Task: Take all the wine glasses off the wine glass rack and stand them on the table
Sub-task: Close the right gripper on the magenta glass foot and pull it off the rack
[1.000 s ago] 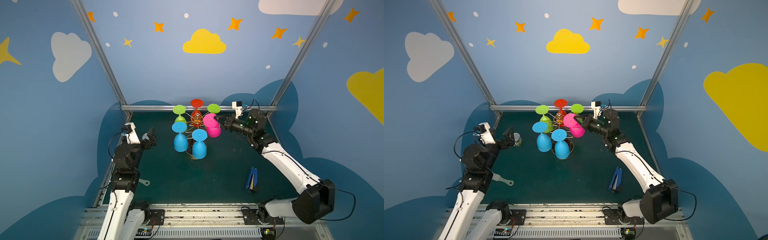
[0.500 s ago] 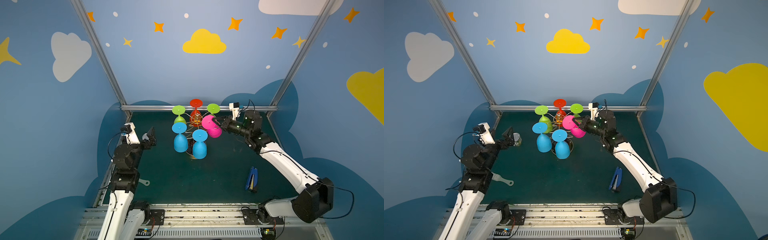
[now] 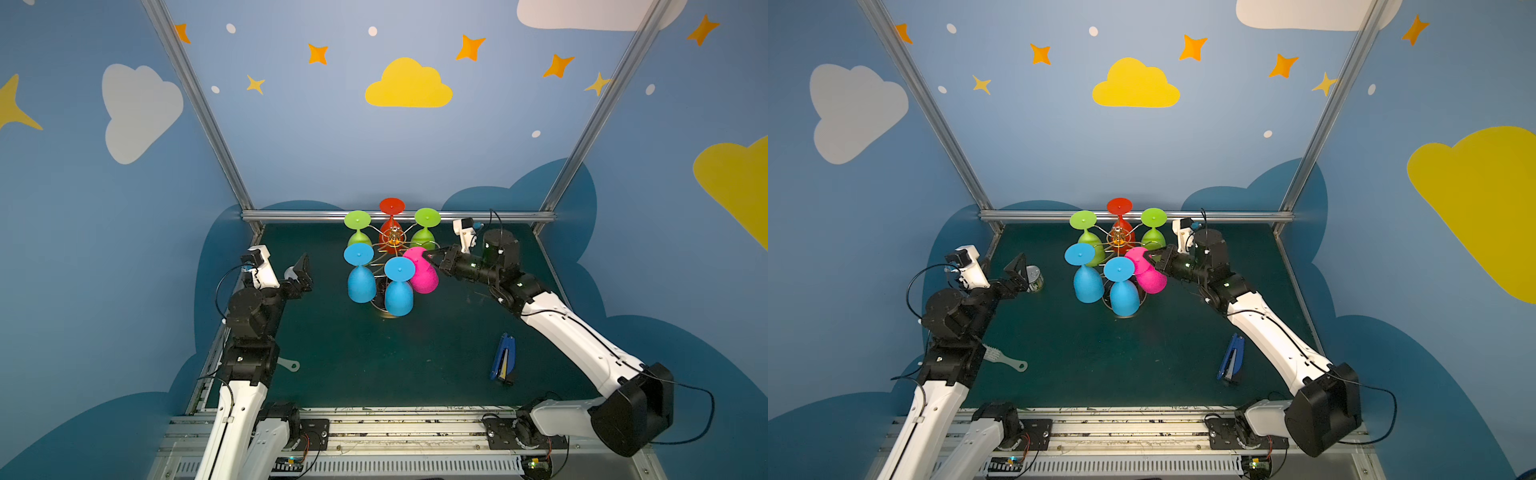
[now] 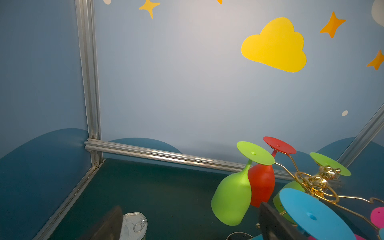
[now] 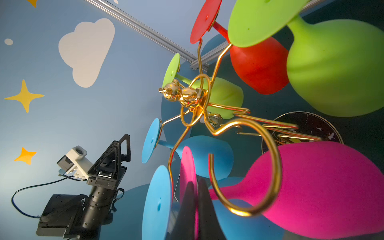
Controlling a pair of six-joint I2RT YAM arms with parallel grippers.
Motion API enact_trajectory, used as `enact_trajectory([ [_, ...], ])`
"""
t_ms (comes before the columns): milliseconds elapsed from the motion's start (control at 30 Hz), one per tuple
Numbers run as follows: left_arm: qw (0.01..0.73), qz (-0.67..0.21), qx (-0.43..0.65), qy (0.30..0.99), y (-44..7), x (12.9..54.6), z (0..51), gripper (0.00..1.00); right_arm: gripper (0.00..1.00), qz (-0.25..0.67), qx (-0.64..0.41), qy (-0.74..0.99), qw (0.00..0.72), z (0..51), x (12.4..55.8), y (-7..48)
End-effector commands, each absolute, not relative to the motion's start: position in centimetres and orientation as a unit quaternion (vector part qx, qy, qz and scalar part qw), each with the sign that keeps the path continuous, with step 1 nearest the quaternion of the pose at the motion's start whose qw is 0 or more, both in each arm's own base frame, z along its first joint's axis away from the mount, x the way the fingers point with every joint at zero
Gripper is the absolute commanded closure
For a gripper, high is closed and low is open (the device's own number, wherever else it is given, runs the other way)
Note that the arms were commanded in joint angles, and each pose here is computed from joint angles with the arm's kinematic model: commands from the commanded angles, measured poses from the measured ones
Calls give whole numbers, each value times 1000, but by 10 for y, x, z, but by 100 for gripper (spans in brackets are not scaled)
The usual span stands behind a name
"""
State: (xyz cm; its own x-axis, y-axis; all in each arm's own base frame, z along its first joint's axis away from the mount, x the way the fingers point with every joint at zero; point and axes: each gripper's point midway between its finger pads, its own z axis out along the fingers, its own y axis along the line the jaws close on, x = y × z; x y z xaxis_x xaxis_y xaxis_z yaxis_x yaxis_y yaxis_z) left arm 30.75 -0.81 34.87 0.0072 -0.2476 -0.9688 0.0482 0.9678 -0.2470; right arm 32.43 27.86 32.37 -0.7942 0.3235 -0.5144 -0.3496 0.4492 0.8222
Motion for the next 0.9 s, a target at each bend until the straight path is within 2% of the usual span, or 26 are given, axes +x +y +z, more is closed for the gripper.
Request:
enact_trajectory([
  [0,708,-103,-76,694,-6,306,348,0,100,518,-14,780,350,336,315,269],
  [367,707,-101,-80,696,-5,307,347,0,100,486,0,787,380,332,296,239],
  [600,707,-108,-79,695,-7,305,351,0,100,441,25,792,422,328,282,197],
  [700,700,-136,-73,698,-15,300,358,4,100,421,33,782,458,338,276,174],
  [867,677,-264,-25,686,-56,284,378,9,100,392,18,754,527,372,263,149],
])
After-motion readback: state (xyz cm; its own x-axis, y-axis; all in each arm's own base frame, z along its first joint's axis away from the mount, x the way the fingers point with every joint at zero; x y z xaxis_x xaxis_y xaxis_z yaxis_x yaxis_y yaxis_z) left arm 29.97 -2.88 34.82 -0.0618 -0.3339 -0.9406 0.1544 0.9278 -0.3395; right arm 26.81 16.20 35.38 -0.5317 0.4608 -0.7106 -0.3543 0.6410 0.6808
